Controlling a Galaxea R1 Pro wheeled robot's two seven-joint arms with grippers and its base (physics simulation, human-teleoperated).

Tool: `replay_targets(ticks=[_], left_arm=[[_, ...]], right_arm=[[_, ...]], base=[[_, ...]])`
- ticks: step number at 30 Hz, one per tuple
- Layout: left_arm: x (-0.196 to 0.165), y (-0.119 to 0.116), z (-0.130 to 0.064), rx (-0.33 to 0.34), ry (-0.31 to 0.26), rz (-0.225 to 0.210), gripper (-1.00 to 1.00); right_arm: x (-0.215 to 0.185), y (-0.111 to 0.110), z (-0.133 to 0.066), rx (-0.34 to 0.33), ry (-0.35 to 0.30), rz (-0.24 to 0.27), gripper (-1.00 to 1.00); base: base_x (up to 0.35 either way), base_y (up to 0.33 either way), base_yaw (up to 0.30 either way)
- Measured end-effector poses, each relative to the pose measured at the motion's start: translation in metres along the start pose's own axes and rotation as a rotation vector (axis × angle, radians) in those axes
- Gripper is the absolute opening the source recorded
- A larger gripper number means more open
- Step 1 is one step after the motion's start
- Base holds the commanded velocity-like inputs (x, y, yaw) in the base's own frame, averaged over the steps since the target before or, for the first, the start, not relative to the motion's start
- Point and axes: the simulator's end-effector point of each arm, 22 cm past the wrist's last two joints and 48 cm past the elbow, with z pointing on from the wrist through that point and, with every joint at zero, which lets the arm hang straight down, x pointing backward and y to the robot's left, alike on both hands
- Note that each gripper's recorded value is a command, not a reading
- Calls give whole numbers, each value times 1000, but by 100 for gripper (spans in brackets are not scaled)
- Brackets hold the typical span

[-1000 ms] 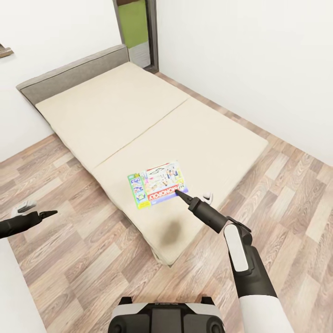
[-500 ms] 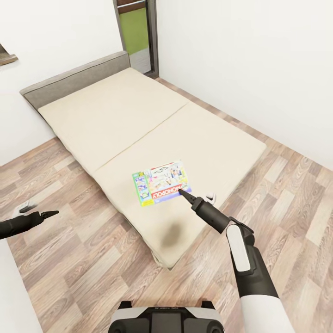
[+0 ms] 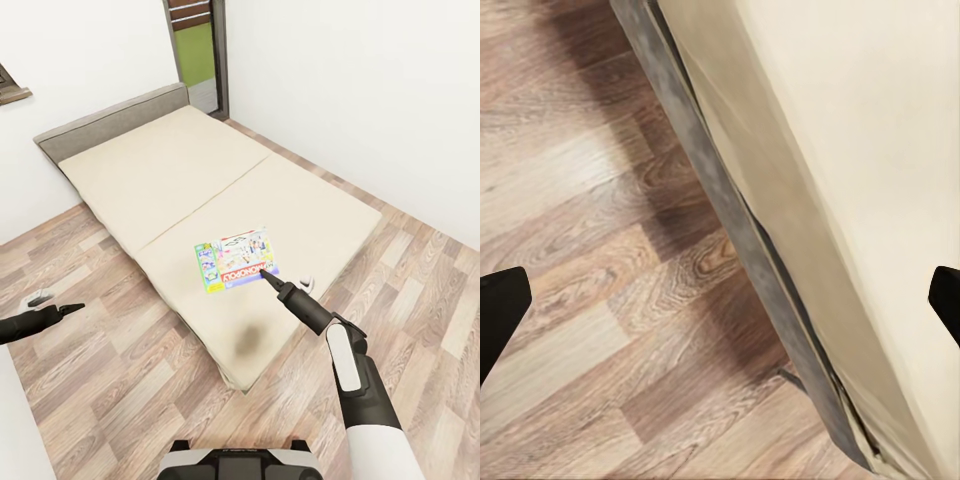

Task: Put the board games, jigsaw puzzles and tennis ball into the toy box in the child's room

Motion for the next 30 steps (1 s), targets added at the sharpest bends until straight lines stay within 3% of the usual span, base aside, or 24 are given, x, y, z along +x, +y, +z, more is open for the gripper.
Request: replay_targets(ticks=[30], left_arm=[[-20, -14, -17, 19, -43, 11, 100]], right_arm=[[-12, 23, 0, -25, -28, -36, -100]], base=[[0, 0, 0]])
